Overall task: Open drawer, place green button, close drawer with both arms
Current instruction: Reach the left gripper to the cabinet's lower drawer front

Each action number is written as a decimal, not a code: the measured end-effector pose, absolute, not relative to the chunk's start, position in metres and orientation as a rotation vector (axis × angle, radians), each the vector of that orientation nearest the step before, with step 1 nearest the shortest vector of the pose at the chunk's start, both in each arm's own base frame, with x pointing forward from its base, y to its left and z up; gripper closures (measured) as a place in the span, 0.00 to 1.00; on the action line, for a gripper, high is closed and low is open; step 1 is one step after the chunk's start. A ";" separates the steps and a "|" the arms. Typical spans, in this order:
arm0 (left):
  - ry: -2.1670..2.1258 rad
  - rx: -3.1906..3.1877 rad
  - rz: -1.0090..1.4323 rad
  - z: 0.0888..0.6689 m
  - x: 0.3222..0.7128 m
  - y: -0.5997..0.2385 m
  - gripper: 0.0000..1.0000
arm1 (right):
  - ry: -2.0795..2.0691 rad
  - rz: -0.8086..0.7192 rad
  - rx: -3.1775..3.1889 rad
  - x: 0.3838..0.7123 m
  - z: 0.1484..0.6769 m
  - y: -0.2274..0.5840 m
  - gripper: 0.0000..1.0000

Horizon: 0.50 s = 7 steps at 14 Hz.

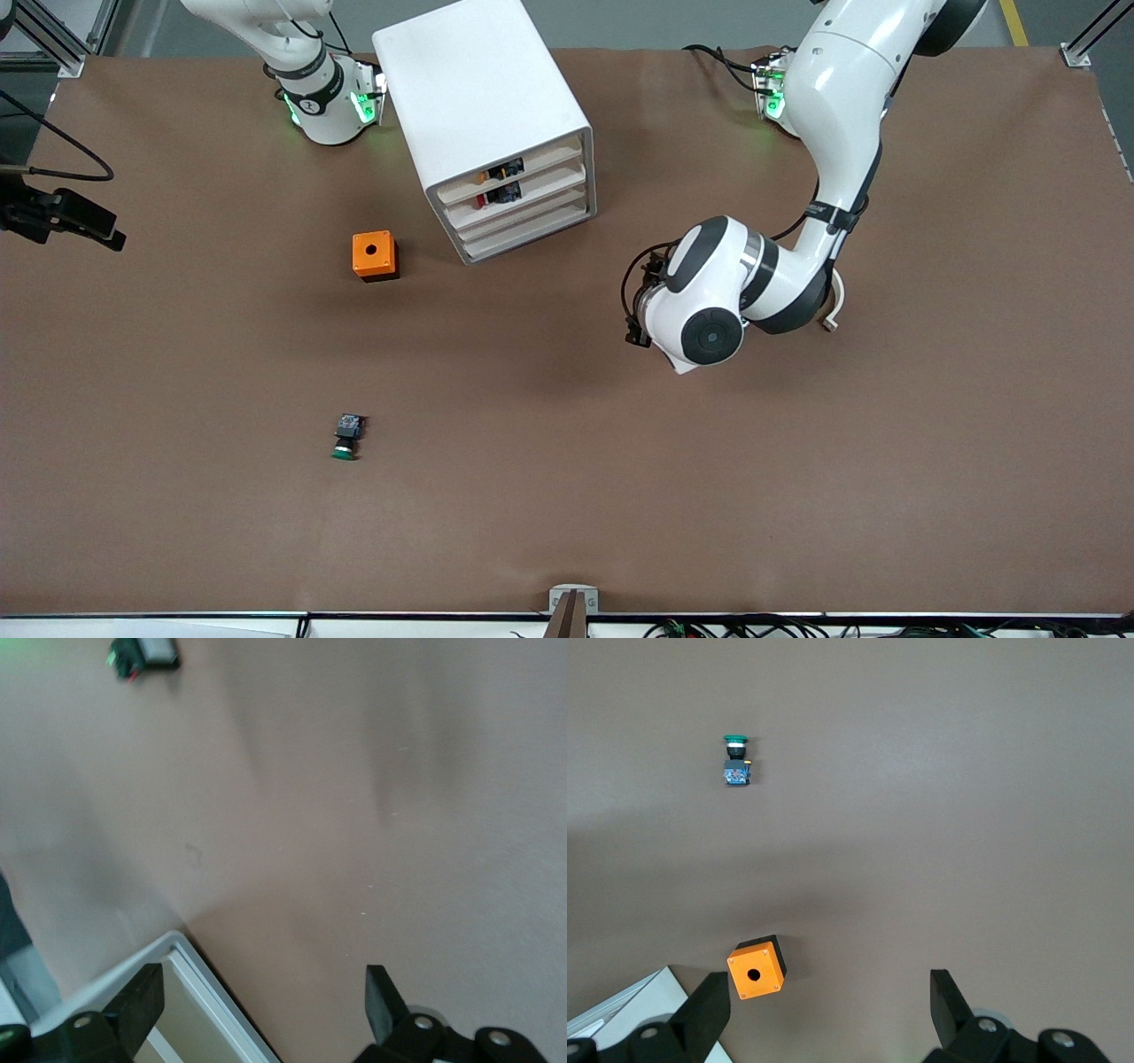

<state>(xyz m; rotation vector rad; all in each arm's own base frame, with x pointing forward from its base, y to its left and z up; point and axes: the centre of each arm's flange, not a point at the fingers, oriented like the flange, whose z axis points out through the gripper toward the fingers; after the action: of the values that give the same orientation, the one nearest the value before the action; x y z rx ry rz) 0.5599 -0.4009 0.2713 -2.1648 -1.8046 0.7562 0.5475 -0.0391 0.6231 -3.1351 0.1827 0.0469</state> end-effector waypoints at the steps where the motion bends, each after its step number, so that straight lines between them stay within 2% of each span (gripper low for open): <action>1: -1.838 -2.101 0.787 0.263 0.555 -0.407 0.00 | 0.183 0.049 -3.135 0.547 0.623 -0.039 0.00; 7: -1.940 -1.707 1.232 0.215 0.520 -0.452 0.02 | 0.182 0.054 -3.135 0.547 0.623 -0.039 0.00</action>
<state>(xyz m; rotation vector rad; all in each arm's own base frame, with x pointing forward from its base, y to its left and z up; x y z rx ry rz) 0.5205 -0.4522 0.2145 -1.7073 -1.9402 1.2323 0.5470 -0.0391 0.6226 -3.1349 0.1820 0.0542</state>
